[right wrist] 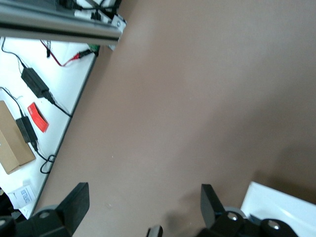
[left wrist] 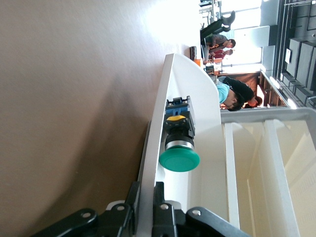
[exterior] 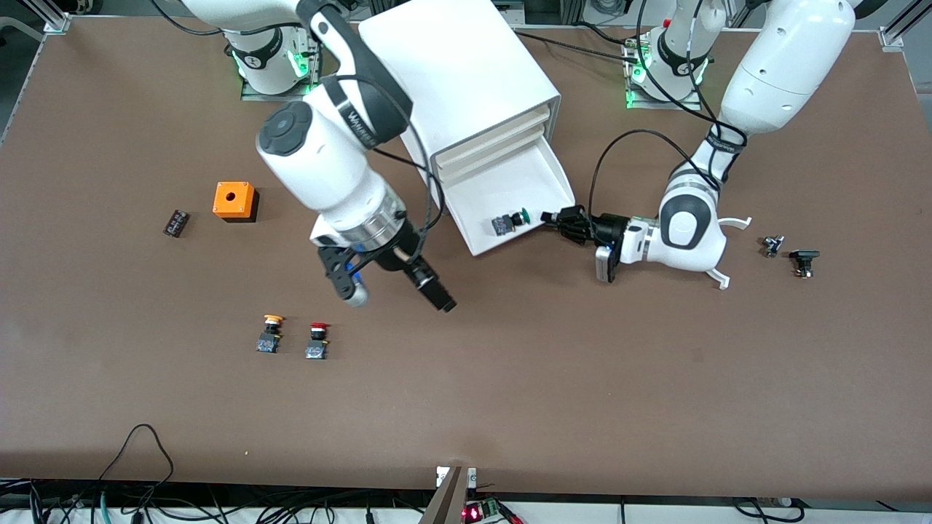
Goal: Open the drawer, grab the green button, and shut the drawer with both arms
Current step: 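Grasp the green button in the drawer with the right gripper while the left gripper withdraws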
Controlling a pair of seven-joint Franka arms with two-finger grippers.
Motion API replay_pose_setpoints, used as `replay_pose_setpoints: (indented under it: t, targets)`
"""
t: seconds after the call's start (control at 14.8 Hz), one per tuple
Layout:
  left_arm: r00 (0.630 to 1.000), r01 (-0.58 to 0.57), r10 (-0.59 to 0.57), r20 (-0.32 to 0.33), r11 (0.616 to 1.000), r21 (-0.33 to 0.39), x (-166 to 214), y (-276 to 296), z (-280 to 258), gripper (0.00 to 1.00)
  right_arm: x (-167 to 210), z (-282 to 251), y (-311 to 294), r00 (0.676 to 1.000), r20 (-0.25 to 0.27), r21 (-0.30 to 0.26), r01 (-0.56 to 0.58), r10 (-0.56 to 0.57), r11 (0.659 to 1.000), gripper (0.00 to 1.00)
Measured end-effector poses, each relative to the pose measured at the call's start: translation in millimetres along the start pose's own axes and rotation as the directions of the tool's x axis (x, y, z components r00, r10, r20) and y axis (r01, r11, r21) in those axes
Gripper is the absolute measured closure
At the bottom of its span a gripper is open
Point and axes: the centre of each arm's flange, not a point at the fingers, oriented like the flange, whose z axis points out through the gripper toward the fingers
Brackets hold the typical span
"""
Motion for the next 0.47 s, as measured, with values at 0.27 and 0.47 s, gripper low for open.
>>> replay_pose_setpoints:
  t: [0.27, 0.47]
  targets:
    - [0.998, 0.066, -0.066, -0.010, 0.998, 0.010, 5.1, -1.9, -4.0, 0.72, -53.9, 21.6, 11.5, 0.999, 0.030, -0.086, -0.015, 0.018, 0.996, 0.00]
    - [0.990, 0.140, -0.139, -0.027, 0.990, 0.035, 21.2, 10.4, -28.6, 0.44, -78.1, 44.5, 27.6, 1.000, 0.028, -0.186, -0.002, 0.007, 0.983, 0.00]
